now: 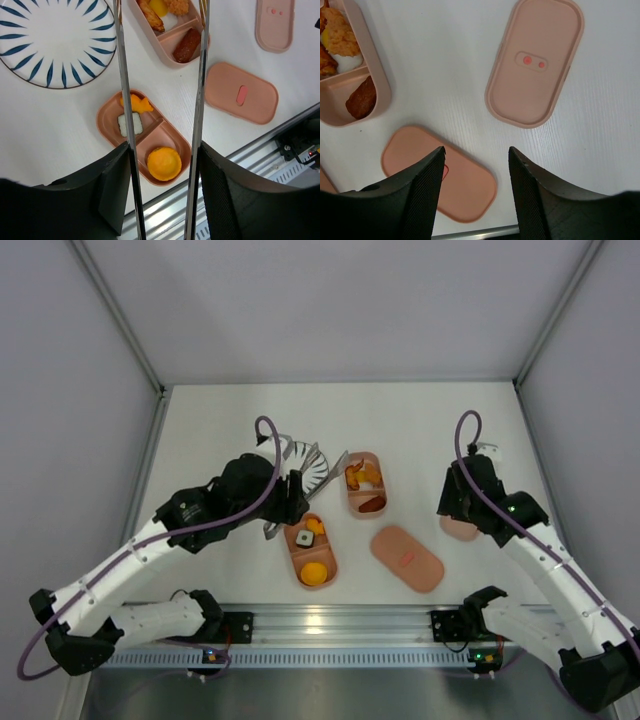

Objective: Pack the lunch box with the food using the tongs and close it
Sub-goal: Place the fake food in the packing box, then place the clamp at the center of the board.

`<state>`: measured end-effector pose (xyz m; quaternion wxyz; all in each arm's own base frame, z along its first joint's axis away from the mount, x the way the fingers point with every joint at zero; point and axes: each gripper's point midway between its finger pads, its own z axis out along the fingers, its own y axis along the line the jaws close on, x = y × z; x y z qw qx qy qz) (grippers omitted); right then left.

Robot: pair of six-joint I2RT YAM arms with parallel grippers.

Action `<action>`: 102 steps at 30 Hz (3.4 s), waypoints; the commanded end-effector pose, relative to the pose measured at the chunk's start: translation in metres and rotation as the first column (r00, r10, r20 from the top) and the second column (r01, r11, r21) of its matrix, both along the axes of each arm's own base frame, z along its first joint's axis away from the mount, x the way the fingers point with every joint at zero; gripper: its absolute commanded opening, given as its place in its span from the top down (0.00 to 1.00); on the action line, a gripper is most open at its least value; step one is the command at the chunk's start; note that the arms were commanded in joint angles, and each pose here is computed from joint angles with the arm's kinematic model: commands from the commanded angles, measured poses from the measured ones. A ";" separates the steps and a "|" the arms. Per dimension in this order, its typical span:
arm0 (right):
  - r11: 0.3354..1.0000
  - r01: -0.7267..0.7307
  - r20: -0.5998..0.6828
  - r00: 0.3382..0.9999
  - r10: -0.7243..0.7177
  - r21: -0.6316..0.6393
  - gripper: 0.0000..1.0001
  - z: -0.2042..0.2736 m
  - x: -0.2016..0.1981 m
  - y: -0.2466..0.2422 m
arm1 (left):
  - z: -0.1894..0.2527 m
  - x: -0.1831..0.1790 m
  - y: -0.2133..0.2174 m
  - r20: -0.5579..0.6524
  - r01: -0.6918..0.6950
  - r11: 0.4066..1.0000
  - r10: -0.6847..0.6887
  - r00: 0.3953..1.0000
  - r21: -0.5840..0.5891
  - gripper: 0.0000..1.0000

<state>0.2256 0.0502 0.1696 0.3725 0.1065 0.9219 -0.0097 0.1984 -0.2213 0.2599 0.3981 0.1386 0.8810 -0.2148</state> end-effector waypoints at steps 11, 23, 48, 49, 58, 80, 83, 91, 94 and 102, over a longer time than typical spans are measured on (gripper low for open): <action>0.991 0.056 -0.025 0.998 -0.053 0.123 0.46 -0.008 -0.009 0.010 | -0.016 -0.035 0.040 -0.047 -0.048 0.998 0.046 0.998 -0.035 0.40; 0.988 -0.006 -0.015 1.000 0.008 0.157 0.46 -0.013 0.004 0.026 | -0.032 0.013 0.084 -0.009 -0.320 0.944 0.322 0.947 0.079 0.34; 0.965 -0.215 -0.046 0.974 0.224 0.150 0.45 -0.035 0.020 0.054 | -0.146 0.149 0.213 -0.289 -0.776 0.629 0.750 0.595 0.036 0.37; 0.965 -0.215 -0.047 0.973 0.224 0.150 0.46 -0.036 0.018 0.053 | -0.152 0.151 0.216 -0.297 -0.778 0.628 0.749 0.593 0.031 0.37; 0.970 -0.183 -0.052 0.980 0.193 0.158 0.45 -0.039 0.019 0.052 | -0.200 0.149 0.206 -0.414 -0.763 0.644 0.708 0.572 0.046 0.28; 0.991 -0.092 -0.086 0.991 0.101 0.098 0.45 -0.039 0.023 0.037 | -0.116 0.153 0.193 -0.326 -0.719 0.680 0.654 0.683 -0.142 0.16; 0.992 -0.076 -0.108 0.990 0.087 0.098 0.45 -0.047 0.020 0.036 | -0.090 0.146 0.188 -0.286 -0.691 0.700 0.634 0.718 -0.181 0.17; 0.986 -0.029 -0.183 0.981 0.059 0.165 0.46 -0.081 0.000 0.041 | -0.029 0.112 0.160 -0.206 -0.539 0.785 0.498 0.842 -0.305 0.17; 0.980 -0.001 -0.206 0.978 0.043 0.201 0.47 -0.092 -0.003 0.046 | -0.009 0.097 0.146 -0.183 -0.473 0.807 0.436 0.881 -0.353 0.17; 0.964 0.066 -0.250 0.968 0.001 0.259 0.48 -0.123 -0.012 0.053 | 0.014 0.082 0.133 -0.148 -0.390 0.833 0.361 0.921 -0.392 0.17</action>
